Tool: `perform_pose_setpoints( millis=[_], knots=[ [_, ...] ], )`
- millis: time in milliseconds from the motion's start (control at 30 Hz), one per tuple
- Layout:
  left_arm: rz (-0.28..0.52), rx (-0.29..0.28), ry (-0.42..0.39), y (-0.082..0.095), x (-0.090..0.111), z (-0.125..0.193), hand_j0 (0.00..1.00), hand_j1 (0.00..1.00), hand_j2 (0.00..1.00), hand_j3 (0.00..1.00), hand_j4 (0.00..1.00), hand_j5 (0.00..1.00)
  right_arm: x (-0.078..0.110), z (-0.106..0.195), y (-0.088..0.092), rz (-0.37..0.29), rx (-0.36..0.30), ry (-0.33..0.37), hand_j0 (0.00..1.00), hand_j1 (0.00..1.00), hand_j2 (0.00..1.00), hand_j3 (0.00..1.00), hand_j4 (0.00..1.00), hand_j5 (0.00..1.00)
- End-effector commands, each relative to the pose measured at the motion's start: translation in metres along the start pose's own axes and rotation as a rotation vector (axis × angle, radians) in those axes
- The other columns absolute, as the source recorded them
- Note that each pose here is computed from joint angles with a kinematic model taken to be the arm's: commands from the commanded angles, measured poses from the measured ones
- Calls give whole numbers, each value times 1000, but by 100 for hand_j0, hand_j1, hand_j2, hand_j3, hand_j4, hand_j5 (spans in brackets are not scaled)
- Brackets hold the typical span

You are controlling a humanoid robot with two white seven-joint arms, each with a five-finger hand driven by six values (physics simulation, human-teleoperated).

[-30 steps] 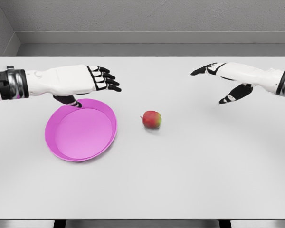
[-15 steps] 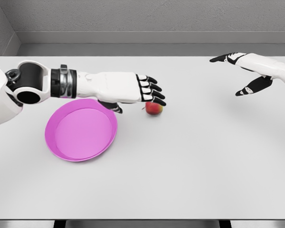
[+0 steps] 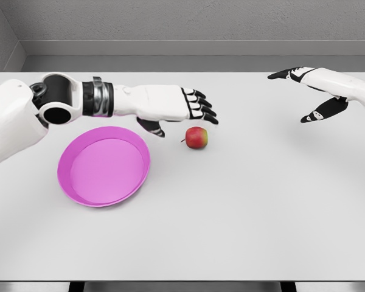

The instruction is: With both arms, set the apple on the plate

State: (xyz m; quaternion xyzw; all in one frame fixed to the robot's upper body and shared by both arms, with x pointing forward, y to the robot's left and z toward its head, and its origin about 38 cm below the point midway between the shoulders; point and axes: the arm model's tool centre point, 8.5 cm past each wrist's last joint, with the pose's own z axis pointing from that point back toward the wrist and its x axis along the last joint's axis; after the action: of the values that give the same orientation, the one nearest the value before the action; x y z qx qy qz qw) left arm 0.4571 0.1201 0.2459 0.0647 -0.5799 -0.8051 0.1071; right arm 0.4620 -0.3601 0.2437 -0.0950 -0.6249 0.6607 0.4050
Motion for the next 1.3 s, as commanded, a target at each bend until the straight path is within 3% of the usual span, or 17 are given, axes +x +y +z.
perform_pose_setpoints(
  millis=[0, 100, 200, 267, 500, 1100, 1167, 1267],
  knots=[
    [41, -15, 26, -10, -13, -21, 100, 100, 100, 100, 100, 100, 0, 0, -1, -6, -5, -1, 100, 100, 100, 100, 100, 100],
    [45, -20, 46, -11, -21, -27, 100, 100, 100, 100, 100, 100, 0, 0, -1, -5, -5, -1, 100, 100, 100, 100, 100, 100],
    [44, -25, 28, -11, -16, -35, 100, 100, 100, 100, 100, 100, 0, 0, -1, -6, -5, -2, 100, 100, 100, 100, 100, 100],
    [40, -46, 9, -17, -10, -41, 94, 94, 94, 94, 94, 94, 0, 0, -1, -5, -5, -1, 100, 100, 100, 100, 100, 100],
    [-73, -112, 35, -15, -11, -46, 87, 87, 87, 87, 87, 87, 1, -2, 1, -9, -3, -5, 100, 100, 100, 100, 100, 100],
    [-97, -148, 18, -24, -5, -57, 87, 87, 87, 87, 87, 87, -2, 9, -7, 8, -9, 16, 100, 100, 100, 100, 100, 100],
    [-112, -157, 19, -25, -4, -60, 87, 87, 87, 87, 87, 87, 10, 4, -2, 21, 3, -20, 100, 100, 100, 100, 100, 100],
    [-110, -166, 26, -28, -6, -63, 87, 87, 87, 87, 87, 87, 9, 6, -5, 24, -6, -18, 100, 100, 100, 100, 100, 100]
  ],
)
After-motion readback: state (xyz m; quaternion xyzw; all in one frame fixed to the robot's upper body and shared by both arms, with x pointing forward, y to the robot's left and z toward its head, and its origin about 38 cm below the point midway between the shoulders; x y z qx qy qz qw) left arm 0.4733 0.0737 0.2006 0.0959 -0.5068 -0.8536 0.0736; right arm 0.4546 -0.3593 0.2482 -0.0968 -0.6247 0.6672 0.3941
